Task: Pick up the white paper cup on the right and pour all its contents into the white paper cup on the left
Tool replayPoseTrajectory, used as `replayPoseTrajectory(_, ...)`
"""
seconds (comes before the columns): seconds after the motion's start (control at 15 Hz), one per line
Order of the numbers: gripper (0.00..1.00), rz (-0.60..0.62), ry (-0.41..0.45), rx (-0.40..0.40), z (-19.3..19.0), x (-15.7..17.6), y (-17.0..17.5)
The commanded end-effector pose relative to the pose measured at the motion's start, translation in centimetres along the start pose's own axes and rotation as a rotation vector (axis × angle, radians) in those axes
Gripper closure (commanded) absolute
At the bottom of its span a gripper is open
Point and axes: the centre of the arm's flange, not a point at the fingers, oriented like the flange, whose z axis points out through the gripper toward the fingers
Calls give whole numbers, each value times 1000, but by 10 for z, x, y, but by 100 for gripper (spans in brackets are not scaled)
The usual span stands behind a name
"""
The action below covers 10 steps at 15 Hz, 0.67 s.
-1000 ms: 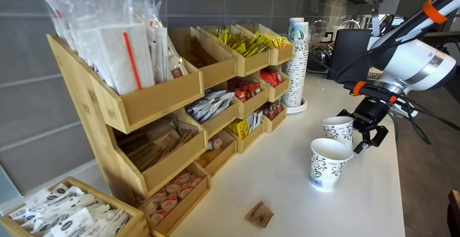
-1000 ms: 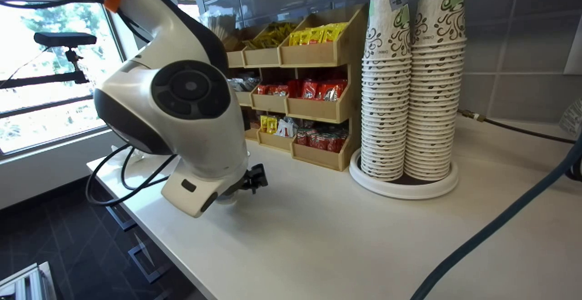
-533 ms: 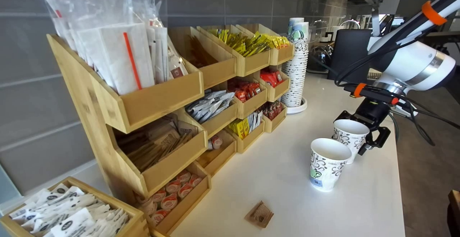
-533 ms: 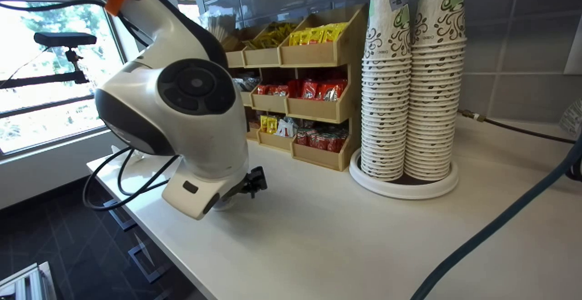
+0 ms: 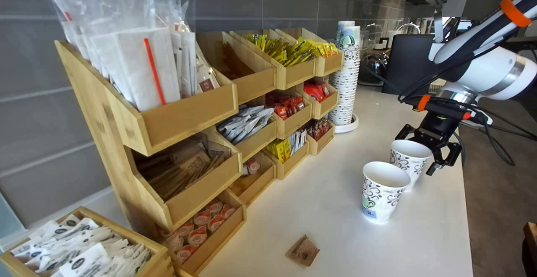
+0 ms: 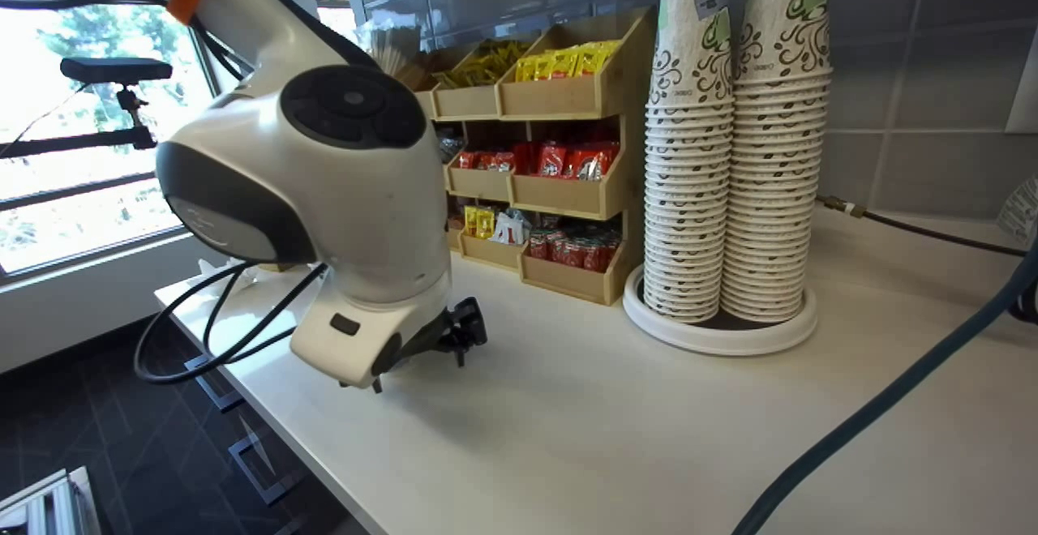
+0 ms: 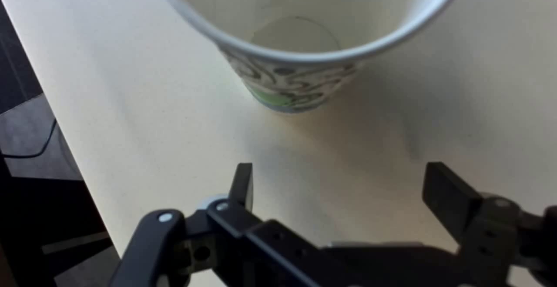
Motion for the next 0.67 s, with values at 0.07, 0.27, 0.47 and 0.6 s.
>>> replayPoseTrajectory(0.07,0,-64,58,24,-60,-19,-1)
replayPoseTrajectory(0.27,0,-142,125,29,-94,-38,-3)
replayPoseTrajectory(0.47,0,-267,164,38,-125,-66,-1)
replayPoseTrajectory(0.6,0,-353,170,44,-140,-87,1)
